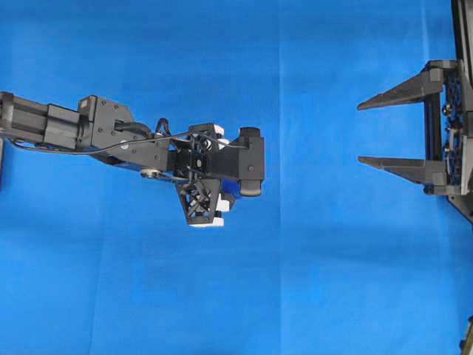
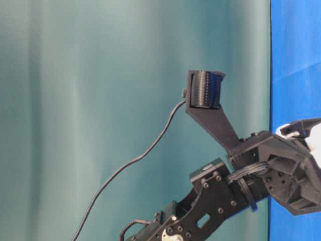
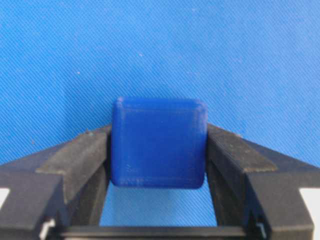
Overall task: Handover the blue block to the right arm after grasping it with the left arm, then place it in the designated position.
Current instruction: 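Lower and close the left gripper around the blue cube, then lift the cube and rotate the left gripper to hold it upright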
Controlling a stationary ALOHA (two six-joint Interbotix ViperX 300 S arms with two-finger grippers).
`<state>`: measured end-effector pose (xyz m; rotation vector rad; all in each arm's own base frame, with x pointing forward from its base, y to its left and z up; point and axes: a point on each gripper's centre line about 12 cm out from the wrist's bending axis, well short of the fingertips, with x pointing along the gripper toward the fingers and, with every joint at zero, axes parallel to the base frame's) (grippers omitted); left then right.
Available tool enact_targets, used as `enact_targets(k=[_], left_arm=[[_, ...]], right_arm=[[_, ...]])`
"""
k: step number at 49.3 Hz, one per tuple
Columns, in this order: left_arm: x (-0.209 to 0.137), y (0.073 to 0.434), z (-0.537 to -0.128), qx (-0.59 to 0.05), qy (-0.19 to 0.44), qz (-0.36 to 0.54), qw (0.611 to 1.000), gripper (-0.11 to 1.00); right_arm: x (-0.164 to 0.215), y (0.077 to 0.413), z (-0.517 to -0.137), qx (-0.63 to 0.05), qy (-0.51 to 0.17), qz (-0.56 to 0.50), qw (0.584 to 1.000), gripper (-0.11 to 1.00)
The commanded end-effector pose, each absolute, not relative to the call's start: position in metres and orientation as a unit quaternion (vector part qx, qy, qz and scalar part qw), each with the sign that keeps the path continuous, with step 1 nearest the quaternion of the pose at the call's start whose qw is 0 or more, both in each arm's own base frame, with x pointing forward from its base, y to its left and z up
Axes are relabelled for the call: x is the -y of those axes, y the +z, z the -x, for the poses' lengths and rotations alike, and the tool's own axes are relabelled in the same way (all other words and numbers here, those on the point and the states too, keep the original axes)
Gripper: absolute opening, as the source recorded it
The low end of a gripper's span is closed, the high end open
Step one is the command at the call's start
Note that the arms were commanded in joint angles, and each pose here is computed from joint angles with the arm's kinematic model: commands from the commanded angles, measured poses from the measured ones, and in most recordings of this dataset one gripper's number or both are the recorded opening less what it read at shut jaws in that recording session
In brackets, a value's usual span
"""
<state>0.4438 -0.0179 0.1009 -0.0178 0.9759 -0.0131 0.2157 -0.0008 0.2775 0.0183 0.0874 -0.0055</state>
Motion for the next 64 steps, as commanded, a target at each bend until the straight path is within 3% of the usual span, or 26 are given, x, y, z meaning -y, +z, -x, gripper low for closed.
enact_targets(k=[1, 27, 50, 64], left_arm=[[0.018, 0.115, -0.450, -0.450, -0.007, 0.008, 0.893, 0.48], [0.018, 0.127, -0.448, -0.448, -0.006, 0.009, 0.894, 0.48], [0.016, 0.233, -0.427, -0.406, -0.006, 0.010, 0.914, 0.48], [0.016, 0.278, -0.413, -0.386, -0.006, 0.010, 0.923, 0.48]], right_arm=[[0.002, 0.285, -0.219, -0.034, -0.004, -0.010, 0.999, 0.97], [0.001, 0.286, -0.219, -0.033, -0.004, -0.010, 0.999, 0.97], [0.001, 0.288, -0.218, -0.030, -0.004, -0.011, 0.999, 0.97], [0.001, 0.289, -0.218, -0.028, -0.004, -0.011, 1.000, 0.97]])
